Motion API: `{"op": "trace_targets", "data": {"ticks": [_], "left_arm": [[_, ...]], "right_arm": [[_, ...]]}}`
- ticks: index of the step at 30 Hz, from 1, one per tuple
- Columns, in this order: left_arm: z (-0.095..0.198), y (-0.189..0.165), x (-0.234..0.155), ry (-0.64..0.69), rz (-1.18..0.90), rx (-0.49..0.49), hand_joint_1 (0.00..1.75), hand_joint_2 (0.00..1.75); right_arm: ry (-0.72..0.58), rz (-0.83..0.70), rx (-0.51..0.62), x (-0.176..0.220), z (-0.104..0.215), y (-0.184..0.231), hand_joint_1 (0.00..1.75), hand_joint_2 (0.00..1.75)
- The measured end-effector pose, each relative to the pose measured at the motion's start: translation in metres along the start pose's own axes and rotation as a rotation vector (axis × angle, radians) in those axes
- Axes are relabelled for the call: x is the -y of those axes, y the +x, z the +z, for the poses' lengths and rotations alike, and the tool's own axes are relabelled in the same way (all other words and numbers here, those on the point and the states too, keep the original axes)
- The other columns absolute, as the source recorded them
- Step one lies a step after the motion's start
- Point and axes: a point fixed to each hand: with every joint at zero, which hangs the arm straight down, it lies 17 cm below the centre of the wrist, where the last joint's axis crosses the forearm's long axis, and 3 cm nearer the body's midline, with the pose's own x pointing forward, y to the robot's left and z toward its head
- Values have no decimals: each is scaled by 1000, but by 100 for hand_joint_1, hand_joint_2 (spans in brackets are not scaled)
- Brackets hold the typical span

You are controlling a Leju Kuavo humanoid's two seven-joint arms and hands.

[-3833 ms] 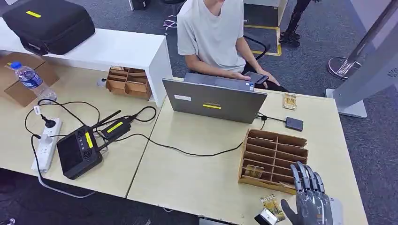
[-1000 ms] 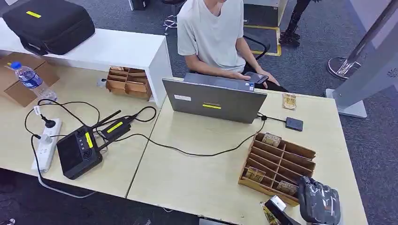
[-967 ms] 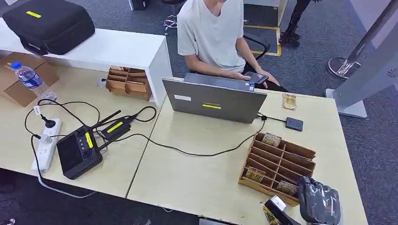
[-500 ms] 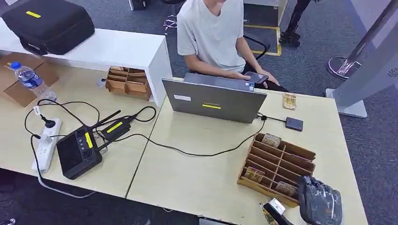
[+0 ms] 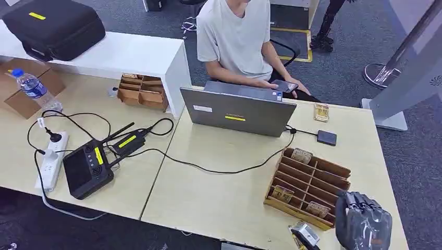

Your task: Pass the card to the sensor for recognition and then transmit it.

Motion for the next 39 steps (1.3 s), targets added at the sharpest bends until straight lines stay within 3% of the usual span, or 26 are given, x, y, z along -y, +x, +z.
{"op": "trace_targets", "data": {"ticks": [23,39], "left_arm": [[0,0,2,-13,-11,-1,0,175],[1,-1,5,-25,-31,-2,0,175]], "right_arm": [[79,64,-61,-32,-4,-21,0,175],[112,99,-57,-51,-35,-27,0,175]]}}
